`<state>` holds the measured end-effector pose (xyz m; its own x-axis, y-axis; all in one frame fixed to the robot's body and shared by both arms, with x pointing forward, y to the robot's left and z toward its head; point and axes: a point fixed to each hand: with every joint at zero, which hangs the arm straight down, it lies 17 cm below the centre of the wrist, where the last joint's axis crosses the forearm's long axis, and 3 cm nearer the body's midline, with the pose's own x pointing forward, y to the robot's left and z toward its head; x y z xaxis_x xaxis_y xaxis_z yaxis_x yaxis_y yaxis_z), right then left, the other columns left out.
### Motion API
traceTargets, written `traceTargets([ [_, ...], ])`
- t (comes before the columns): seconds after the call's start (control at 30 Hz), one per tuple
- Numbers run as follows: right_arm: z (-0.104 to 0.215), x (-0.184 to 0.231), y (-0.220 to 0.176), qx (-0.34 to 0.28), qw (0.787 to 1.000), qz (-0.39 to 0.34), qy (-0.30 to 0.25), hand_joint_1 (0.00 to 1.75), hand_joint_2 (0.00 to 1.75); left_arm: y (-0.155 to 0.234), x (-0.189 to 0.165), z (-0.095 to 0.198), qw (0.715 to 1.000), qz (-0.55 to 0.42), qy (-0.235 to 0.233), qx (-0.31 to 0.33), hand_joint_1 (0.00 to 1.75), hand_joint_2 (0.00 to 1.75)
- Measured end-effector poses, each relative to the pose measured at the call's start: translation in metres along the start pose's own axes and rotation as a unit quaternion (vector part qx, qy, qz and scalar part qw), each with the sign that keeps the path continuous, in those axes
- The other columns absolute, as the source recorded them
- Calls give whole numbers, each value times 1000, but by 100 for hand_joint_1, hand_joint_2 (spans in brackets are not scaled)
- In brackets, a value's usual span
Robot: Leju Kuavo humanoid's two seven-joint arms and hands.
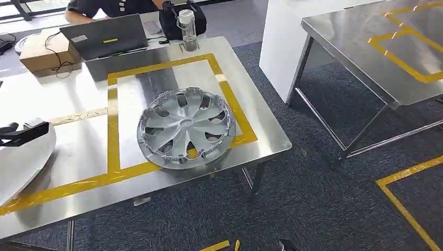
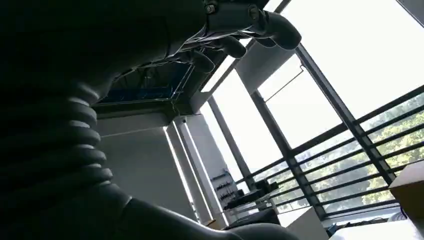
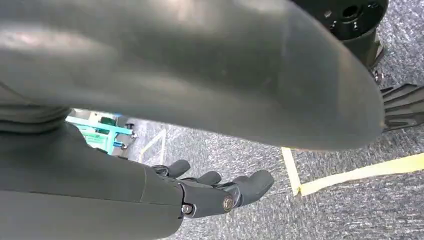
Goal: Take the parts from the cabinet and place them on the table.
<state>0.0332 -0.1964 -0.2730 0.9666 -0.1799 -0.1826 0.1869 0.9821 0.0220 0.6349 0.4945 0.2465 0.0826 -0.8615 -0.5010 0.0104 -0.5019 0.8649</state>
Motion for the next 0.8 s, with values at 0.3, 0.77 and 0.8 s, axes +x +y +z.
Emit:
traceTargets([
  [0.3,1,2,2,4,1000,2,-1,0,0,10,-5,-3,1000,-8,-2,13,0,0],
  [0.77,2,5,9,6,1000,6,-4,0,0,28,-4,-9,999,-19,-13,22,0,0],
  [0.8,2,4,9,5,1000,6,-3,0,0,27,-3,-9,1000,-19,-16,19,0,0],
])
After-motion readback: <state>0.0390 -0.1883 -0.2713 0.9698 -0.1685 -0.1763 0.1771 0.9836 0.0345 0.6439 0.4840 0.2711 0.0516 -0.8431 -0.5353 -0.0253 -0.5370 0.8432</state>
